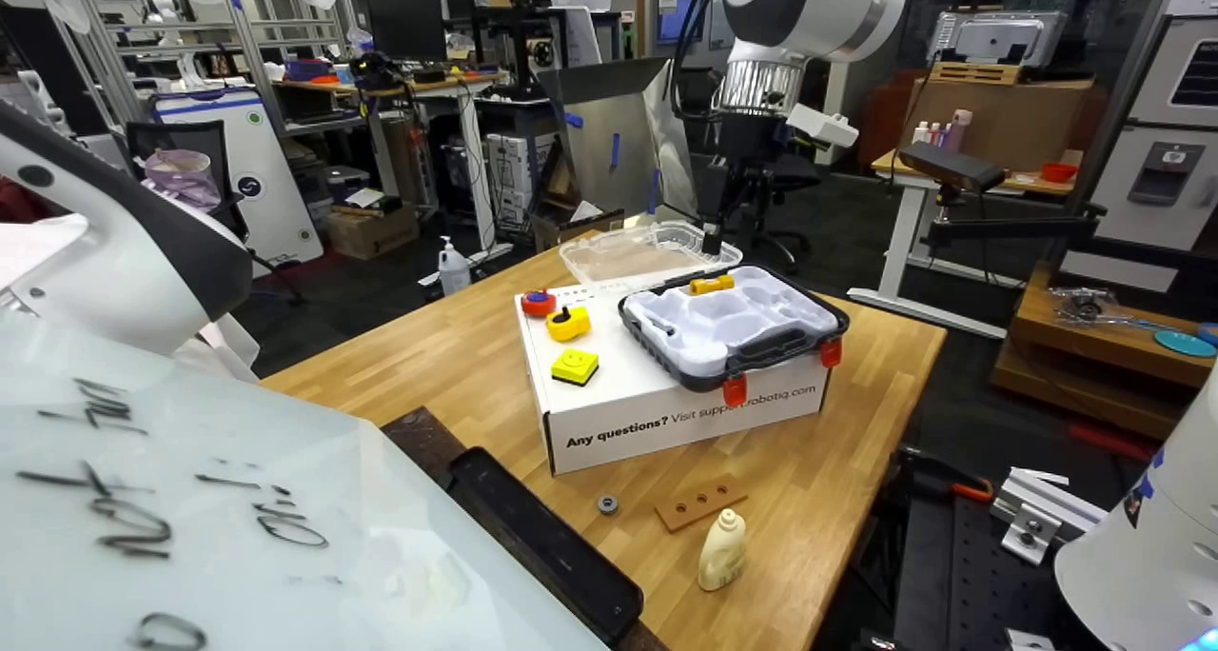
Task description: Remove the object from the tool box and put it on the box
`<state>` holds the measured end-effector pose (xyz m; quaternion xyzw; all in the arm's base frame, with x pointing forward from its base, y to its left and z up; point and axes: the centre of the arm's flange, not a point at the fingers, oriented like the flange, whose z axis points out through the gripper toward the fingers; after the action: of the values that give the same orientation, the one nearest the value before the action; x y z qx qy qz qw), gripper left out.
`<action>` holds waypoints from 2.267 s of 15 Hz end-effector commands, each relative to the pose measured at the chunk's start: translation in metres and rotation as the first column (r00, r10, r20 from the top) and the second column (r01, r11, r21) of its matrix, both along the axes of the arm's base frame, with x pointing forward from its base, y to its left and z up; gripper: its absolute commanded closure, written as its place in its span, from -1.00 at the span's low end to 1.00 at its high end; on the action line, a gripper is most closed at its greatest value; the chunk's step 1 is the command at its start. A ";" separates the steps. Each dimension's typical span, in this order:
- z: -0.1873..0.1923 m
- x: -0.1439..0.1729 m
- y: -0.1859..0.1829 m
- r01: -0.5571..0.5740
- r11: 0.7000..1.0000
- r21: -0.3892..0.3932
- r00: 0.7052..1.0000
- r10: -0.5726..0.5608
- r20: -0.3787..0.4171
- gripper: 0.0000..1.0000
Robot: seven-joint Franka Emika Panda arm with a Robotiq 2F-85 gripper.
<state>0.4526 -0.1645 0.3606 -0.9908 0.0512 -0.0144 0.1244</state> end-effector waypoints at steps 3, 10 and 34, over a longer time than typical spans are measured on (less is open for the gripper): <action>0.000 0.000 0.000 0.000 1.000 0.000 1.000 0.000 0.000 -1.00; -0.013 0.024 -0.019 0.123 0.992 -0.023 0.992 -0.124 -0.022 -1.00; -0.091 0.057 -0.076 0.443 0.869 -0.222 0.885 -0.464 -0.050 -1.00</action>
<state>0.5089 -0.2381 0.2757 -0.9596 0.2810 -0.0032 0.0143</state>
